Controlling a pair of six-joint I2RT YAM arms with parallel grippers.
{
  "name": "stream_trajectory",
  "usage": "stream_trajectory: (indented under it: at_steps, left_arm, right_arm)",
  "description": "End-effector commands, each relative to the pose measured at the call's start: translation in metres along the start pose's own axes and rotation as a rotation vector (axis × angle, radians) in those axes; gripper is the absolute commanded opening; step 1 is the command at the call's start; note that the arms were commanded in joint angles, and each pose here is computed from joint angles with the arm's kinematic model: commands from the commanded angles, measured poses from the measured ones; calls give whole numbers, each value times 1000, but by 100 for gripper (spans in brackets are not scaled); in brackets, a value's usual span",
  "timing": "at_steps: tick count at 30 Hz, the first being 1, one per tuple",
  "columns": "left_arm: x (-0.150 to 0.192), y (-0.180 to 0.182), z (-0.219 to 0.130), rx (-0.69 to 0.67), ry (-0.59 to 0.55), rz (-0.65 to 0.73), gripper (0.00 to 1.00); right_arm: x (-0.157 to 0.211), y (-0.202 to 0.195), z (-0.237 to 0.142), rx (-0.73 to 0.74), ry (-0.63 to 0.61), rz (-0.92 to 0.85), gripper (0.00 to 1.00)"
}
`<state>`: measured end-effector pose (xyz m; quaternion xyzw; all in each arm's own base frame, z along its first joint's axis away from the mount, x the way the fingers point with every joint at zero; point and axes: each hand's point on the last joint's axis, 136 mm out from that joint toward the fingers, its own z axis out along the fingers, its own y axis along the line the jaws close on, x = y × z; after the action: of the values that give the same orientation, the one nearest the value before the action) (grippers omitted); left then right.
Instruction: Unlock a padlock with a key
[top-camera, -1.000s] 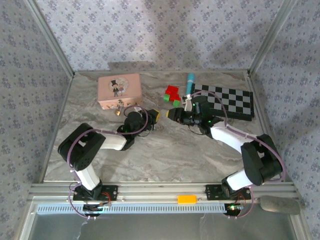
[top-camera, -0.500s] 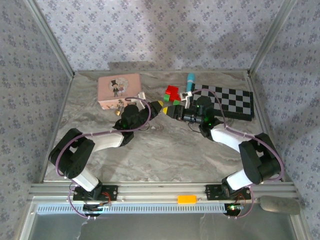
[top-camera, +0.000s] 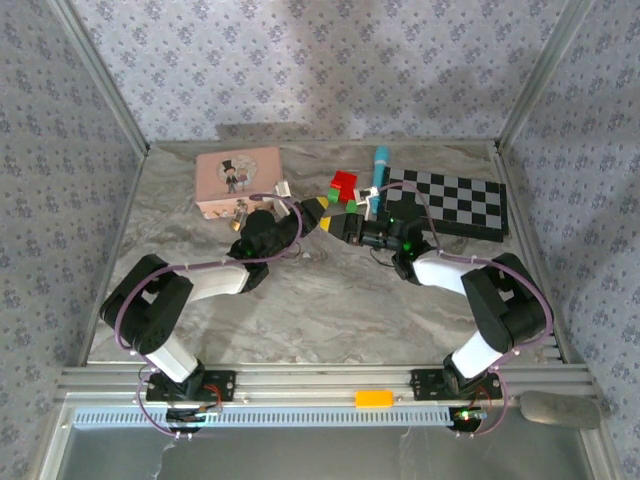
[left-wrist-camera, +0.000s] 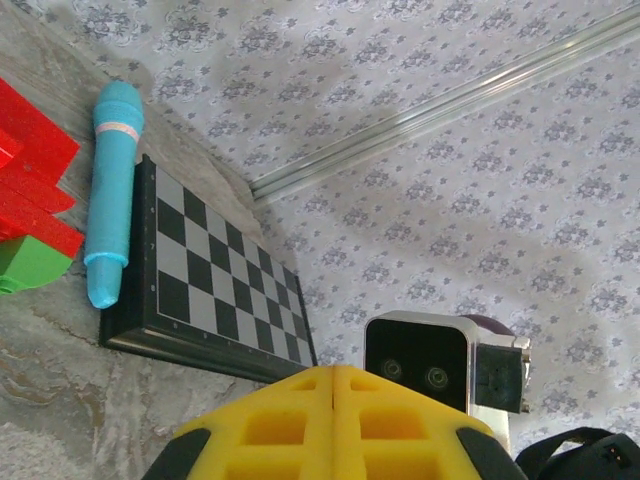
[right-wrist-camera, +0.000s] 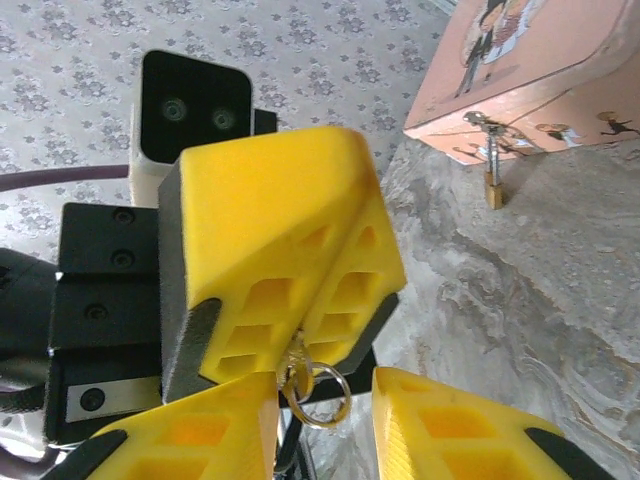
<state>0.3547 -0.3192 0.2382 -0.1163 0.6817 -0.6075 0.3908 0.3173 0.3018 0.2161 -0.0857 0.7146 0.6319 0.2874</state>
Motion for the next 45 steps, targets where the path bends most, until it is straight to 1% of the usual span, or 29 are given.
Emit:
stream_trajectory:
  at_steps: [1, 7, 8, 11, 12, 13, 14, 17, 19, 20, 21, 23, 25, 28, 35, 40, 43, 45]
  left_arm:
    - [-4, -15, 3, 73, -2, -14, 0]
    - [7, -14, 3, 91, 26, -50, 0]
    - [9, -13, 3, 94, 30, -60, 0]
    - [13, -13, 0, 109, 38, -86, 0]
    - [13, -14, -1, 116, 38, -91, 0]
    - [12, -15, -1, 119, 35, -93, 3]
    - [9, -17, -2, 121, 31, -92, 13]
    - [-5, -17, -7, 97, 13, -85, 55]
    - [-17, -12, -12, 57, -1, -67, 69]
    - [-24, -9, -16, 30, -11, -54, 74]
    - [-29, -6, -20, -2, -17, -39, 78]
    - [-35, 0, -26, -65, -13, -12, 79]
    - [-40, 0, -32, -100, -14, 10, 80]
    - [-42, 5, -39, -140, -6, 23, 80]
    - [-36, 8, -43, -151, 15, -7, 79]
    - [-33, 7, -44, -155, 18, -24, 78]
    - [-27, 7, -44, -168, 33, -46, 74]
    - [-22, 7, -43, -183, 47, -64, 70]
  right_arm:
    - [-1, 7, 2, -40, -6, -17, 30]
    - [-12, 4, -1, -37, -40, -23, 27]
    - [-14, 4, -1, -37, -43, -23, 23]
    - [-15, 3, -1, -35, -42, -30, 3]
    - [-14, 2, -1, -34, -36, -34, 0]
    - [-13, 1, -1, -33, -31, -39, 0]
    - [-12, 0, -1, -29, -26, -49, 0]
    - [-6, -3, -5, 8, 1, -93, 0]
    - [-3, -6, -8, 59, 23, -152, 0]
    - [0, -8, -10, 93, 42, -181, 0]
    - [3, -10, -11, 133, 63, -211, 0]
    - [8, -12, -15, 209, 97, -317, 0]
    - [12, -12, -19, 277, 131, -408, 0]
    - [15, -10, -23, 333, 162, -540, 0]
    - [20, 9, -22, 351, 130, -901, 0]
    - [17, 17, -20, 338, 104, -1024, 0]
    - [12, 16, -18, 390, 94, -1104, 0]
    - [8, 12, -16, 456, 100, -1191, 0]
